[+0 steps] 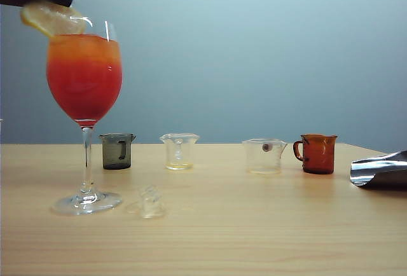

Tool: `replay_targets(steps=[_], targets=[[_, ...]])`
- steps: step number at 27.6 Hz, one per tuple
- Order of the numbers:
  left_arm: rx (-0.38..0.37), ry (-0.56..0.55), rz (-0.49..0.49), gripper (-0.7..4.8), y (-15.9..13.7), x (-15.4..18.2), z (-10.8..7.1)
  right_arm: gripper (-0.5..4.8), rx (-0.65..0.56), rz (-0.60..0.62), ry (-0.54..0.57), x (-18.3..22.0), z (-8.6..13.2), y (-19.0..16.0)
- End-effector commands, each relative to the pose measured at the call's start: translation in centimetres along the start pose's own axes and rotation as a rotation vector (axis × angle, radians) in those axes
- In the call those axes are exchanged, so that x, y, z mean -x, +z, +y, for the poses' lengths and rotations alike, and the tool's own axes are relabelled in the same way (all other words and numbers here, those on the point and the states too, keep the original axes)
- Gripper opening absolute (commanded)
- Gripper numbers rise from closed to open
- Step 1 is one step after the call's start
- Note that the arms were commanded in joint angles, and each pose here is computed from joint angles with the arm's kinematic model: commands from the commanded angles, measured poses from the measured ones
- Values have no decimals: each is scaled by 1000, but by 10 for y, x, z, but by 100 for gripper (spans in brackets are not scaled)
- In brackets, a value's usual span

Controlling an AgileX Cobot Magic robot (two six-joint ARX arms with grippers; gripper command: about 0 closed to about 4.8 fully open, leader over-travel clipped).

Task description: Pick up the lemon slice from the paper cup on the left and carefully insert it into the rim of the goblet.

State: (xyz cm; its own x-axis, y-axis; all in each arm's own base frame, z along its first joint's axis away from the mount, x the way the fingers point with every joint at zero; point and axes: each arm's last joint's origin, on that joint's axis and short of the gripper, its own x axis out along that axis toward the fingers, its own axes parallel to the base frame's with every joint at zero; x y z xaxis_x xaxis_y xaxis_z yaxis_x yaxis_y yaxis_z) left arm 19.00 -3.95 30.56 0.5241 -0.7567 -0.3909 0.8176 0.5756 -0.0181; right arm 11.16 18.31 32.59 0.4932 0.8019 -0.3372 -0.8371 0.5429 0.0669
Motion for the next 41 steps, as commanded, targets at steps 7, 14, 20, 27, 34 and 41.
replay_targets(steps=[7,14,20,27,34,41], targets=[[-58,23,-68,290,10,9,-5,-6,3,-11,0,-1,0,2],[21,70,-217,13,35,36,-23,-6,31,-54,-143,10,-4,6],[7,158,-255,-6,36,60,-46,-6,44,-100,-179,37,-15,10],[-5,353,-279,-6,24,97,-84,-6,-15,-157,-317,79,-44,-7],[35,574,-353,-6,4,118,-106,-6,-107,-212,-451,104,-59,-44],[111,655,-424,-6,-38,96,-97,-6,-164,-254,-592,108,-66,-96]])
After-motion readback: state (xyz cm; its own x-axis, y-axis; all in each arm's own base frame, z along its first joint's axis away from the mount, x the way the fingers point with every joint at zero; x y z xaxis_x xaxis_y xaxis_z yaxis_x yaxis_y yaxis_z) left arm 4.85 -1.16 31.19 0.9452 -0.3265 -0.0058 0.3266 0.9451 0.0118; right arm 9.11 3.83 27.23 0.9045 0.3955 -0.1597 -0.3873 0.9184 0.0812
